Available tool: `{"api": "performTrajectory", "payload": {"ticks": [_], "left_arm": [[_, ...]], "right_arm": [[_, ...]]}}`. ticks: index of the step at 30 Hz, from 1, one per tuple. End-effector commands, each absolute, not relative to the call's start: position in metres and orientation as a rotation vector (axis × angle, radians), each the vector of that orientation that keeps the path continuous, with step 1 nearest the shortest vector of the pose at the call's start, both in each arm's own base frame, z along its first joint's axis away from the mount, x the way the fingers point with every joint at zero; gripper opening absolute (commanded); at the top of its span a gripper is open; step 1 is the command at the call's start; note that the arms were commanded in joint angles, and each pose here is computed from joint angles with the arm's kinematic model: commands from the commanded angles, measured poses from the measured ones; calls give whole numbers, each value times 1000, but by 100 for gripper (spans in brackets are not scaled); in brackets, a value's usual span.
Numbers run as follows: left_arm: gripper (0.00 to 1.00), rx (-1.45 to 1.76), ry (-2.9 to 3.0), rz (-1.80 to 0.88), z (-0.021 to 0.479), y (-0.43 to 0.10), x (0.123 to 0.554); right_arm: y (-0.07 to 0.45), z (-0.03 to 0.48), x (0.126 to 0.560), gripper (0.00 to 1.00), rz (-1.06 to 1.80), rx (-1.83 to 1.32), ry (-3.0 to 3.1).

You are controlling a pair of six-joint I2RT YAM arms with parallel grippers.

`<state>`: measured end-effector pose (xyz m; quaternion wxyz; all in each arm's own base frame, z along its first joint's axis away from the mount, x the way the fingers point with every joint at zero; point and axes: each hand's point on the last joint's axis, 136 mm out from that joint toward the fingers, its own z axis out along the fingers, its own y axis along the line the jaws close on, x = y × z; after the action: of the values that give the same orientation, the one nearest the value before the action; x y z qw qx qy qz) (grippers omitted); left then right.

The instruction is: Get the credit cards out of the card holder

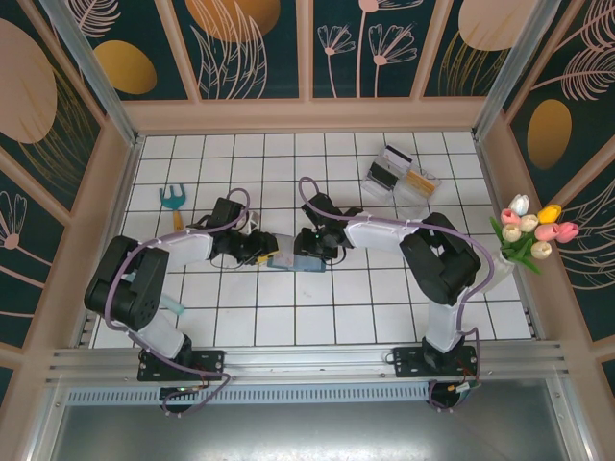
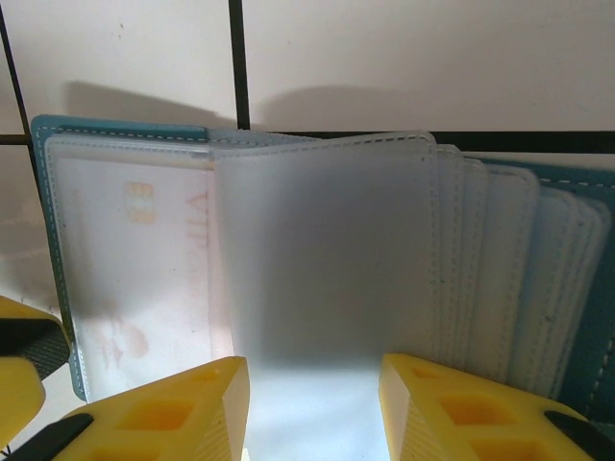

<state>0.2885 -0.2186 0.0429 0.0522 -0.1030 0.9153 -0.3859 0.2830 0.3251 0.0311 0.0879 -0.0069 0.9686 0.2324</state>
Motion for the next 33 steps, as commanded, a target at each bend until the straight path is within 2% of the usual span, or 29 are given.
{"api": "performTrajectory", "payload": {"ticks": [1,14,25,33], "left_arm": [[35,-277,2795,-1178,41,-222,291],[40,-275,2818,-1132,34,-219,291],[36,-225,2787,-1258,45,-231,290],[36,-171,2784,-1197,54,-227,294]], "right_arm": [[314,40,281,43,613,-18,2882],[304,18,269,43,531,46,2937],[304,14,266,42,540,44,2950],[305,14,266,42,546,43,2950]]}}
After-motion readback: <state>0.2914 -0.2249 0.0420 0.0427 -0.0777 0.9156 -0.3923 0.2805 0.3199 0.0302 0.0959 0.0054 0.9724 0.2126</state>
